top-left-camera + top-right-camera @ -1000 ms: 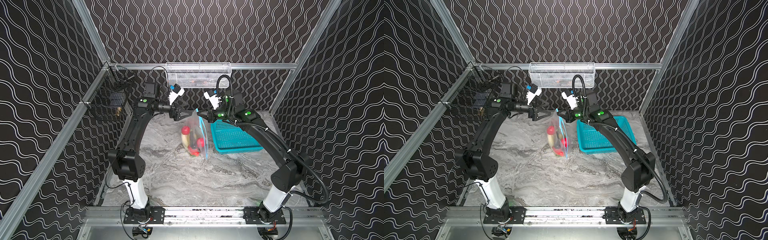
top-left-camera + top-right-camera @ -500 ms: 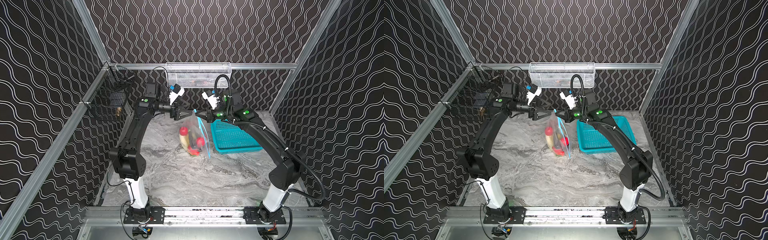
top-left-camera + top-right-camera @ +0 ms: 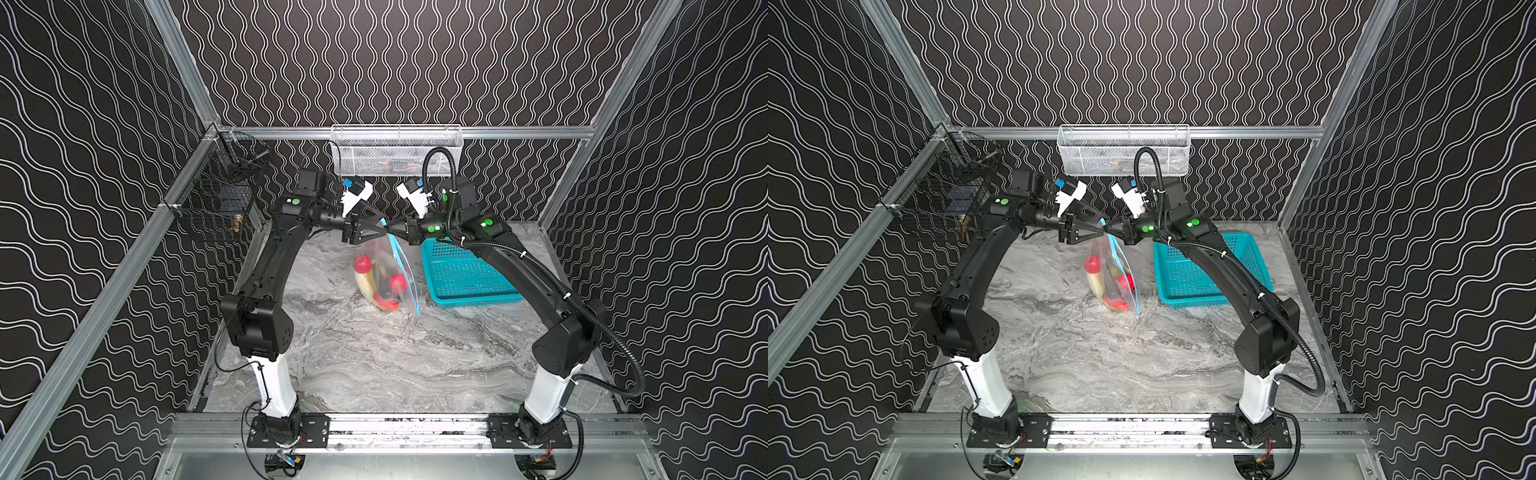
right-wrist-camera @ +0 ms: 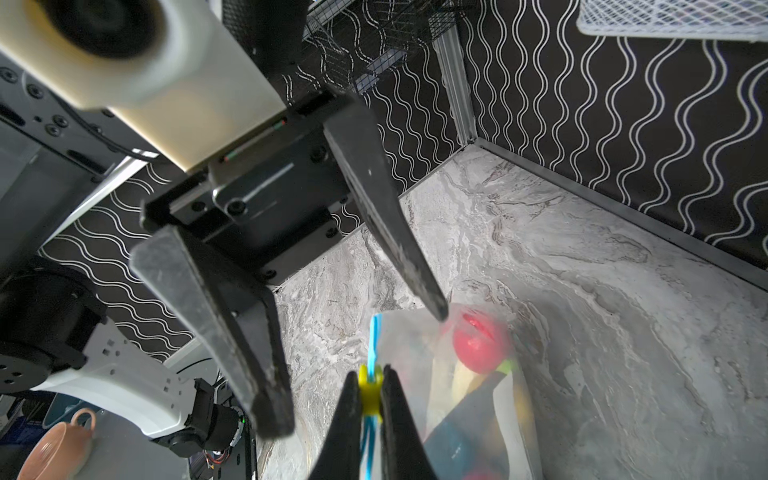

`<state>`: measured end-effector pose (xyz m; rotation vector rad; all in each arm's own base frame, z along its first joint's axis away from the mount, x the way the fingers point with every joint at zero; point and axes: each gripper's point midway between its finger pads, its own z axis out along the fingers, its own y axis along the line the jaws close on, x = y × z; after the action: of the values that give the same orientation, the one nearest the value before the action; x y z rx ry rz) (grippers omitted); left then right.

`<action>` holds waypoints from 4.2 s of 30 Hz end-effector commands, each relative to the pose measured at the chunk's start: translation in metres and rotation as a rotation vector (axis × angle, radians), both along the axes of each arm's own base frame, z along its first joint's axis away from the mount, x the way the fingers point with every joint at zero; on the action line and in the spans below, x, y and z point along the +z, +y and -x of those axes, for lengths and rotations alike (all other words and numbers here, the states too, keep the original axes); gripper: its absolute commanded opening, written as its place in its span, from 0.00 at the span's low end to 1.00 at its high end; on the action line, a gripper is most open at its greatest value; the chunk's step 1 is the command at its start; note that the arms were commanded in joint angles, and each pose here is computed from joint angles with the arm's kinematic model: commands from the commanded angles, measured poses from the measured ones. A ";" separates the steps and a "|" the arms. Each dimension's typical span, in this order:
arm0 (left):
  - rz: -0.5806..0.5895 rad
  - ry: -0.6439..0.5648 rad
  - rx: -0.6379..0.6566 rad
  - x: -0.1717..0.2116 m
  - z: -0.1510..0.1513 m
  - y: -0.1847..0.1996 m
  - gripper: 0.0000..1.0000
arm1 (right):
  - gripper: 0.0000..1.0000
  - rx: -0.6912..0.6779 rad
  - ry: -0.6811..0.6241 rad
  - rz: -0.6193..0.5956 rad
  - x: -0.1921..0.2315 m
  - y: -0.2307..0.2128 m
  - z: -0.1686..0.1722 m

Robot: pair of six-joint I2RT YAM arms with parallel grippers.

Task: Place the food in the zip-top bag and seal the zipper

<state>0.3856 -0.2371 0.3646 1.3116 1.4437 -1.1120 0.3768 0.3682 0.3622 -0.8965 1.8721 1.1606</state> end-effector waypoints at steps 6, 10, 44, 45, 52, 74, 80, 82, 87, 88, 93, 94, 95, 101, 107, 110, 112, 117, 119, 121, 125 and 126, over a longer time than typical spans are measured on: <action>0.048 -0.016 -0.003 0.018 0.005 -0.001 0.22 | 0.00 0.014 -0.033 -0.010 0.006 0.001 0.001; 0.059 0.000 0.003 0.021 0.004 -0.001 0.00 | 0.00 0.009 -0.040 -0.013 0.007 0.001 0.001; -0.030 0.082 0.490 0.017 -0.072 0.041 0.00 | 0.00 -0.089 -0.039 0.069 -0.012 -0.023 0.003; -0.033 0.089 0.518 0.017 -0.076 0.043 0.00 | 0.00 -0.093 -0.037 0.076 -0.014 -0.024 0.003; -0.014 0.124 0.573 0.024 -0.082 0.055 0.00 | 0.00 -0.125 -0.018 0.114 -0.029 -0.032 0.006; 0.048 0.172 0.645 0.032 -0.102 0.076 0.00 | 0.00 -0.225 0.002 0.199 -0.045 -0.059 0.012; 0.047 0.173 0.648 0.034 -0.103 0.077 0.00 | 0.00 -0.241 0.022 0.226 -0.057 -0.066 0.014; 0.045 0.164 0.662 0.034 -0.104 0.079 0.00 | 0.00 -0.248 0.031 0.235 -0.061 -0.068 0.016; 0.045 0.150 0.670 0.035 -0.104 0.081 0.00 | 0.00 -0.275 0.048 0.247 -0.060 -0.075 0.019; 0.046 0.148 0.671 0.036 -0.104 0.080 0.00 | 0.00 -0.284 0.057 0.265 -0.061 -0.077 0.020; 0.049 0.143 0.688 0.038 -0.106 0.084 0.00 | 0.00 -0.328 0.097 0.352 -0.072 -0.090 0.021; 0.050 0.147 0.690 0.038 -0.106 0.084 0.00 | 0.00 -0.339 0.100 0.357 -0.073 -0.093 0.021; 0.051 0.146 0.691 0.038 -0.107 0.084 0.00 | 0.00 -0.351 0.104 0.366 -0.076 -0.096 0.022; 0.052 0.157 0.698 0.036 -0.108 0.086 0.00 | 0.00 -0.471 0.125 0.438 -0.093 -0.118 0.018; 0.066 0.176 0.696 0.037 -0.105 0.087 0.00 | 0.00 -0.504 0.152 0.383 -0.095 -0.114 0.014; 0.053 0.163 0.712 0.038 -0.101 0.091 0.00 | 0.00 -0.537 0.159 0.369 -0.092 -0.116 0.010; 0.049 0.167 0.719 0.038 -0.097 0.094 0.00 | 0.00 -0.549 0.162 0.342 -0.085 -0.115 0.010; 0.037 0.186 0.739 0.041 -0.085 0.098 0.00 | 0.00 -0.537 0.149 0.267 -0.062 -0.106 0.019; 0.031 0.204 0.753 0.041 -0.080 0.099 0.00 | 0.00 -0.541 0.141 0.247 -0.054 -0.103 0.023; 0.034 0.225 0.759 0.041 -0.073 0.100 0.00 | 0.00 -0.531 0.125 0.235 -0.047 -0.096 0.030; 0.040 0.267 0.772 0.040 -0.058 0.101 0.00 | 0.00 -0.515 0.107 0.236 -0.040 -0.084 0.043; 0.039 0.280 0.774 0.041 -0.052 0.102 0.00 | 0.00 -0.507 0.102 0.248 -0.040 -0.080 0.047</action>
<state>0.4462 -0.1375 0.4010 0.5095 1.8773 -0.7816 0.3351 0.2854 0.3160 -0.4557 2.1937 0.6972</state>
